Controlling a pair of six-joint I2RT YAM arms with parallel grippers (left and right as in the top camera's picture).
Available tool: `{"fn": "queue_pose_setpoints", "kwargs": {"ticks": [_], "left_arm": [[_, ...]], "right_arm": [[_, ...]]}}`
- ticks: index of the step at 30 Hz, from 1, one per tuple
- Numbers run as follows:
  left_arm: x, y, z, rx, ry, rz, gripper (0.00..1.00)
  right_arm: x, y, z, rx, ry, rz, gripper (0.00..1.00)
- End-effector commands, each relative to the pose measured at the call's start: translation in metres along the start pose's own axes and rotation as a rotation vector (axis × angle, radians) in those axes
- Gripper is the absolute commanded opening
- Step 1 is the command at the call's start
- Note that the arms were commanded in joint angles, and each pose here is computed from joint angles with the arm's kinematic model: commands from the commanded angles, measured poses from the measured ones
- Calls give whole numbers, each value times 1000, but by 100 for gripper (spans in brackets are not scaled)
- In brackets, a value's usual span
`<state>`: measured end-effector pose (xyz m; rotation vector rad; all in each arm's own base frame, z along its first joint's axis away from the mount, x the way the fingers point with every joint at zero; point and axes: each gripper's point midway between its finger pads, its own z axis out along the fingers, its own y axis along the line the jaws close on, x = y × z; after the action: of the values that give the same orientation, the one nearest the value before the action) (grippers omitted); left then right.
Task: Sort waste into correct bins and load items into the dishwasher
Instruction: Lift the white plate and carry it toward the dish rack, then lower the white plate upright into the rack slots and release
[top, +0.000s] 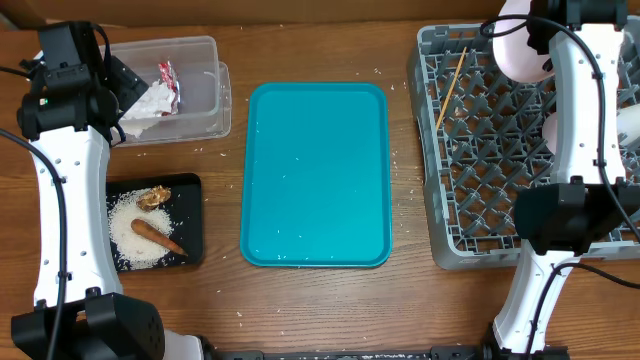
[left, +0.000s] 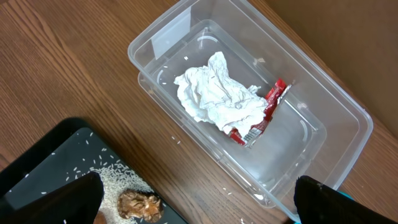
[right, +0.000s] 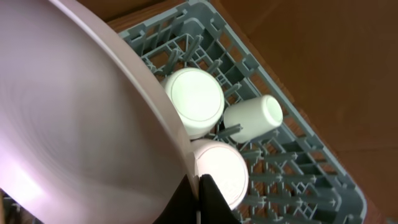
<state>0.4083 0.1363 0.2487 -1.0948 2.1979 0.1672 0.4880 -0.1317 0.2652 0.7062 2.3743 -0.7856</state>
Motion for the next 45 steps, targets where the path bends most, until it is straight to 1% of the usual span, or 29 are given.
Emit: {"fn": "queue_pose_setpoints", "kwargs": {"ticks": [1, 7, 14, 22, 30, 31, 33, 34, 35, 37, 38, 41, 45], "left_arm": [[-4, 2, 2, -17, -13, 11, 100], [-4, 2, 2, -17, -13, 11, 100], [-4, 2, 2, -17, -13, 11, 100], [-4, 2, 2, -17, -13, 11, 100], [-4, 2, 2, -17, -13, 11, 100], [-4, 2, 2, -17, -13, 11, 100], [-4, 2, 2, -17, -13, 11, 100], [-4, 2, 2, -17, -13, 11, 100], [-4, 2, 2, -17, -13, 11, 100], [-4, 2, 2, -17, -13, 11, 100], [-4, 2, 2, -17, -13, 11, 100], [-4, 2, 2, -17, -13, 11, 100], [-4, 2, 2, -17, -13, 11, 100]], "right_arm": [[4, 2, 13, 33, 6, -105, 4], [12, 13, 28, 35, 15, -161, 4], [16, 20, 32, 21, 24, -178, 4], [35, 26, 43, 18, 74, -219, 4], [43, 45, 29, -4, 70, -269, 4], [45, 48, 24, -8, 68, -263, 8], [46, 51, 16, -15, 64, -241, 25], [47, 52, 10, -20, 63, -227, 98], [49, 53, 4, -31, 66, -227, 100], [53, 53, -8, -62, 78, -216, 100], [57, 50, -25, -110, 104, -180, 100], [67, 43, -52, -216, 162, -118, 100], [93, 40, -97, -423, 289, -115, 100]]}}
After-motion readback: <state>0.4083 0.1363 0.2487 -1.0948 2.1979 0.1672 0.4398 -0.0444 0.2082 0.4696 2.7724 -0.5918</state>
